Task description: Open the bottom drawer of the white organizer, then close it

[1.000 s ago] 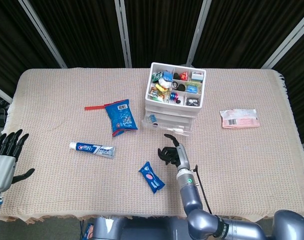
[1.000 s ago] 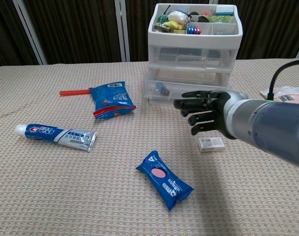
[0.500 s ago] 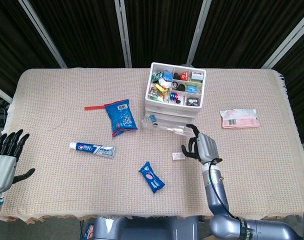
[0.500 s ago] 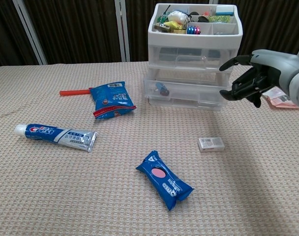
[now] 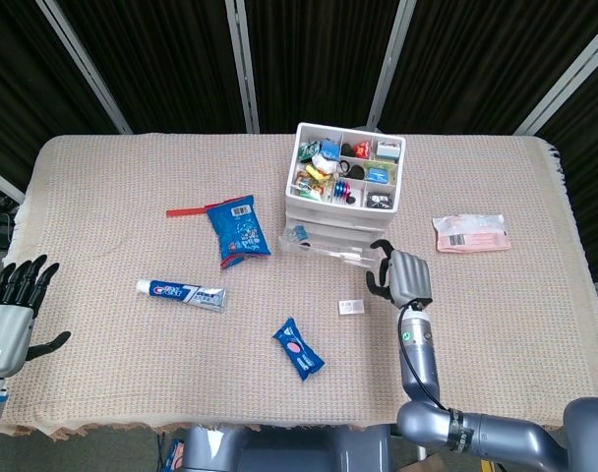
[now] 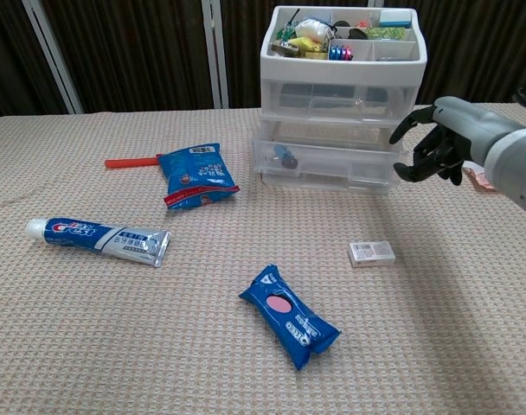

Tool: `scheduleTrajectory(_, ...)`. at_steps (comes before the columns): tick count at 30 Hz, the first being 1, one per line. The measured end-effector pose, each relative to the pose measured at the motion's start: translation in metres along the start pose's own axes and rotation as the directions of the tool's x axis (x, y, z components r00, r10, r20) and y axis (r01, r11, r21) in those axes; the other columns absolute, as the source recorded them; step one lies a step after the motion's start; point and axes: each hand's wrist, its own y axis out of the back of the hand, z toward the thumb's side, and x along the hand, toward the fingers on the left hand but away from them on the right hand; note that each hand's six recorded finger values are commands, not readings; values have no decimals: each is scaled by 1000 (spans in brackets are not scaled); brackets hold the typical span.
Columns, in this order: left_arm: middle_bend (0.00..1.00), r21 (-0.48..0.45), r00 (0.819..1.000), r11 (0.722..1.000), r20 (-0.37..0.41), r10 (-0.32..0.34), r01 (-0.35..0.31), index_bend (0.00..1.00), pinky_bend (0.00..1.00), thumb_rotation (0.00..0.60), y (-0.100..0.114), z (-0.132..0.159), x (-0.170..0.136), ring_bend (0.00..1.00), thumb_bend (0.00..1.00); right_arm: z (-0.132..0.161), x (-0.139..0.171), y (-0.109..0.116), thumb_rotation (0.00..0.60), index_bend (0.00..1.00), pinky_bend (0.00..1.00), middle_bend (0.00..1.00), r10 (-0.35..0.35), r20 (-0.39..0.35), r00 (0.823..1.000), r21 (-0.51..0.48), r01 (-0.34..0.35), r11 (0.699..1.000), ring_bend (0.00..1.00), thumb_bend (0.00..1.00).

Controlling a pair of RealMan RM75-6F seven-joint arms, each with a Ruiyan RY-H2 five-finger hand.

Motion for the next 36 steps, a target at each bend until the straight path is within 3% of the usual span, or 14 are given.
scheduleTrajectory(11, 0, -1, 1000, 1000, -1, -1, 1, 56, 0, 600, 0, 0, 0, 0, 114, -4, 2, -14, 600, 435, 714, 745, 11, 5, 1000, -2, -11, 1000, 753, 403)
scheduleTrajectory(25, 0, 0, 1000, 1000, -3, -4, 4, 57, 0, 600, -1, 1, 0, 0, 115, -13, 25, -11, 600, 433, 715, 745, 22, -8, 1000, -54, -22, 998, 753, 403)
scheduleTrajectory(28, 0, 1, 1000, 1000, -4, -4, 4, 57, 0, 600, -1, 1, 0, 0, 114, -12, 29, -10, 600, 333, 715, 744, 25, -23, 999, -64, -26, 998, 753, 371)
scheduleTrajectory(30, 0, 1, 1000, 1000, -5, -3, 3, 57, 0, 600, -1, 1, 0, 0, 114, -9, 32, -11, 600, 209, 715, 744, 30, -35, 999, -74, -33, 997, 753, 307)
scheduleTrajectory(36, 0, 1, 1000, 1000, -7, -1, 1, 56, 0, 600, -1, 1, 0, 0, 114, -3, 39, -13, 600, 149, 714, 745, 68, -60, 996, -91, -74, 993, 753, 228)
